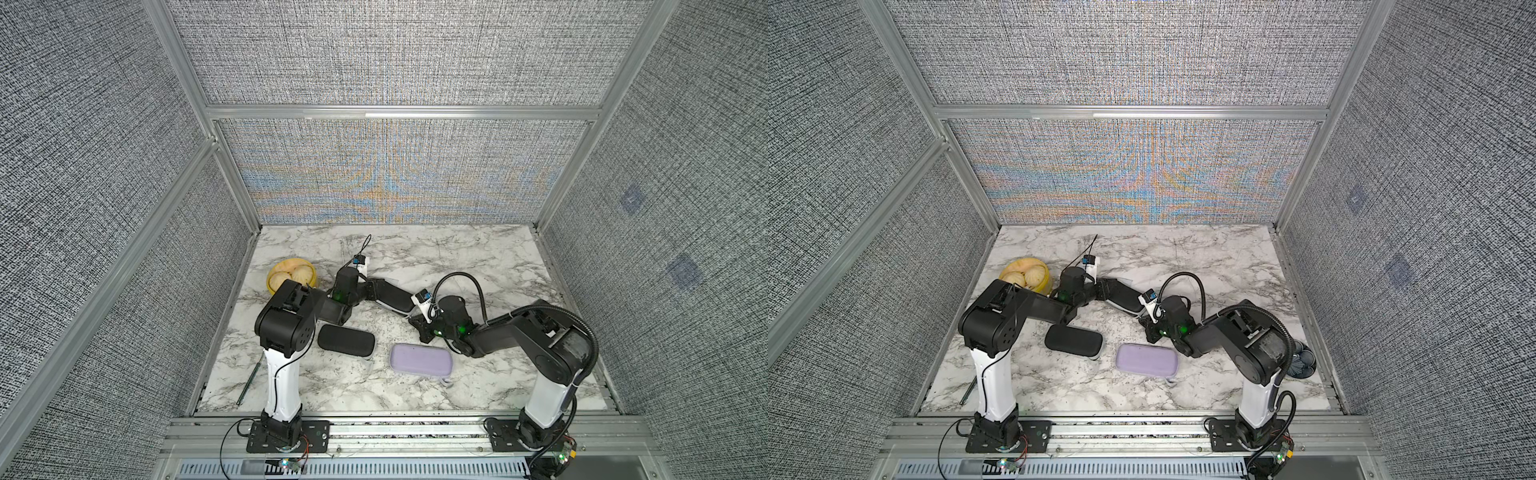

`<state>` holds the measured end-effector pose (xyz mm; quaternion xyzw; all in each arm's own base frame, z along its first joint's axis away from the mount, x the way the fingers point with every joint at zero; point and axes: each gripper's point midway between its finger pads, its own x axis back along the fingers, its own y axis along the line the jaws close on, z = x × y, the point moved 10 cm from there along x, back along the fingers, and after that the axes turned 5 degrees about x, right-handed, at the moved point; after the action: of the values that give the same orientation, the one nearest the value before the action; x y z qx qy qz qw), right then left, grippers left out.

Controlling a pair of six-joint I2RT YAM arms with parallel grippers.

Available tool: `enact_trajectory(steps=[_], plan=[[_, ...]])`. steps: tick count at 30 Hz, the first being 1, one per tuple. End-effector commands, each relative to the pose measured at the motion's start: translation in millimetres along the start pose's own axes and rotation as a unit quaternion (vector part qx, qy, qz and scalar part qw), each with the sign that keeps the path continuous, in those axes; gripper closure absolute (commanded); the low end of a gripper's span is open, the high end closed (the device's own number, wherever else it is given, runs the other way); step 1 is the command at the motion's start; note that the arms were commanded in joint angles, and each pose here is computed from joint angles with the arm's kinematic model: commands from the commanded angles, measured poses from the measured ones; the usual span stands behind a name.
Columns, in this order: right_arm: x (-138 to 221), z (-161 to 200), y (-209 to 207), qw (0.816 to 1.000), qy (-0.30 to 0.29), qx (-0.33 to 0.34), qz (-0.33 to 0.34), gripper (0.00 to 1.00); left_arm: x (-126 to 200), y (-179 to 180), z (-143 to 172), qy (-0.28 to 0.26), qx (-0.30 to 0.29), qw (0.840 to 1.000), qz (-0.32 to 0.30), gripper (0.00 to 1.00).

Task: Put umbrellas into zippered umbrella sleeves
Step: Zip the zipper on the umbrella sleeve.

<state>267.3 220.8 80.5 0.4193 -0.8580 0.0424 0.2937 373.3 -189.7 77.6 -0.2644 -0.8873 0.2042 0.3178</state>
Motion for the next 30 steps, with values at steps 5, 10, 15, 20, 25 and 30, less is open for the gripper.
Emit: enact_trajectory(steps=[5,10,15,20,25,30], plan=[[3,8,-5,1.0,0.005,-0.021,-0.014,1.0,2,27,37,0.077,0.036,0.991,-0.1,0.93],[1,11,-4,0.999,0.01,-0.021,-0.026,1.0,5,30,40,0.074,0.045,0.99,-0.115,1.0],[0,6,7,1.0,0.013,-0.002,-0.028,1.0,8,32,41,0.062,0.054,0.988,-0.131,1.0],[-4,-1,15,0.999,0.012,0.01,-0.036,1.0,10,29,39,0.055,0.064,0.988,-0.126,1.0],[-8,-3,24,0.998,0.02,0.026,-0.047,1.0,11,29,36,0.043,0.066,0.988,-0.135,1.0],[-21,-5,25,0.998,0.03,0.019,-0.056,1.0,9,29,40,0.039,0.079,0.988,-0.123,1.0]])
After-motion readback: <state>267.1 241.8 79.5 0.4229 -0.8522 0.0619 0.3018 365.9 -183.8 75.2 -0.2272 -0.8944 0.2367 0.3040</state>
